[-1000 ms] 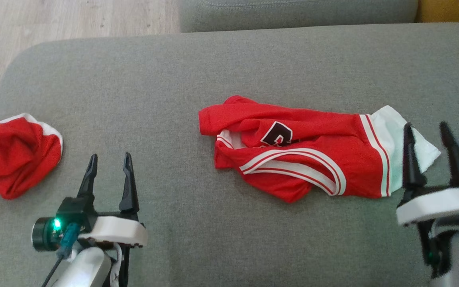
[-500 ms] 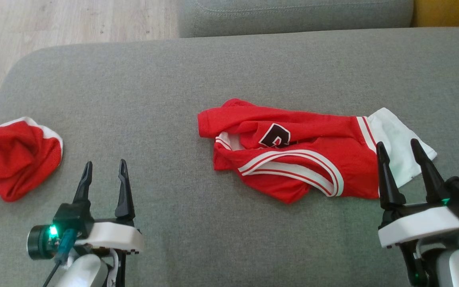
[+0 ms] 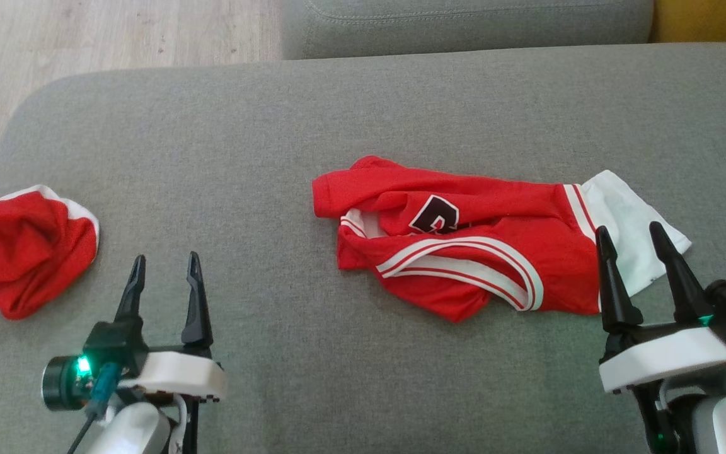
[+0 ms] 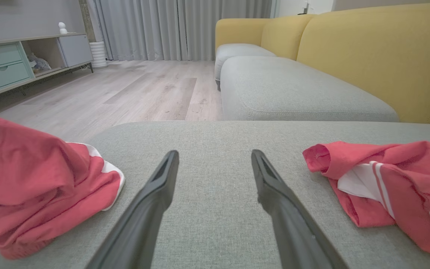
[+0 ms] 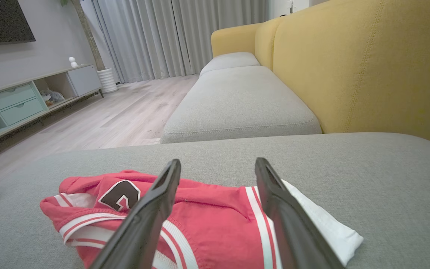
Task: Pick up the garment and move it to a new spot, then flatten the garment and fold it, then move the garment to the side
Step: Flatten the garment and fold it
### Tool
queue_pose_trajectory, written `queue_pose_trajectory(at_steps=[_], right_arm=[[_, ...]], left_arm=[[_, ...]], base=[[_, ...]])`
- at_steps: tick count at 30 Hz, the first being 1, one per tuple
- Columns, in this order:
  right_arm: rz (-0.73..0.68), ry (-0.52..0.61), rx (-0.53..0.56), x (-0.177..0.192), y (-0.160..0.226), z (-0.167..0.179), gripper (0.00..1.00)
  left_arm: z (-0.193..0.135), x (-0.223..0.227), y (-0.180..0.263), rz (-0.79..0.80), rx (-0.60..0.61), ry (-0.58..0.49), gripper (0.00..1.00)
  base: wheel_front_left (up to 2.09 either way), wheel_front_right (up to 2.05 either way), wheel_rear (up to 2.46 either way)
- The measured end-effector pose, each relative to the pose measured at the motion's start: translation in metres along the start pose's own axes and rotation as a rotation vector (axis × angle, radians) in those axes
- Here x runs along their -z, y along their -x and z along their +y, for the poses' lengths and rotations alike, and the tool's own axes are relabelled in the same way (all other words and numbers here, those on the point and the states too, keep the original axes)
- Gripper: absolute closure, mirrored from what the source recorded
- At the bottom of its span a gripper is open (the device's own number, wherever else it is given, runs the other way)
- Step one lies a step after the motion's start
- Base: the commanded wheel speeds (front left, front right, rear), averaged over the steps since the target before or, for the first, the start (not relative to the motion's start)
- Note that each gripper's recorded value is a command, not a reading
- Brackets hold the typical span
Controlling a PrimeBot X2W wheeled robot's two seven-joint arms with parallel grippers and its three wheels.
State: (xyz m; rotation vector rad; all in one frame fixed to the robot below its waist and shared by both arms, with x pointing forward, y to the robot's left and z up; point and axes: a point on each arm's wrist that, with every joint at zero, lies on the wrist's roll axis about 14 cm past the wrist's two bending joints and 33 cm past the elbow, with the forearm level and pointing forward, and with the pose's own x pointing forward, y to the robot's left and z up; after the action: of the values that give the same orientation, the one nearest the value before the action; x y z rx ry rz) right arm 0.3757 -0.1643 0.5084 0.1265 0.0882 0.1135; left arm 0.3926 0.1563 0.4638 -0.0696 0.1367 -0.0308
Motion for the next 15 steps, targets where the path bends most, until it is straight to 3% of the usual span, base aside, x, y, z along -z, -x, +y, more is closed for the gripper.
queue_pose_trajectory(at_steps=[6, 15], right_arm=[[0.004, 0.0, 0.001, 0.001, -0.001, -0.001, 0.0], [0.041, -0.002, 0.008, 0.014, -0.011, -0.004, 0.0]], left_arm=[[-0.016, 0.002, 0.001, 0.017, 0.059, -0.006, 0.0], [-0.12, -0.031, -0.031, 0.023, 0.362, 0.01, 0.0]], base=[[0.0, 0.0, 0.0], [0.0, 0.0, 0.0]])
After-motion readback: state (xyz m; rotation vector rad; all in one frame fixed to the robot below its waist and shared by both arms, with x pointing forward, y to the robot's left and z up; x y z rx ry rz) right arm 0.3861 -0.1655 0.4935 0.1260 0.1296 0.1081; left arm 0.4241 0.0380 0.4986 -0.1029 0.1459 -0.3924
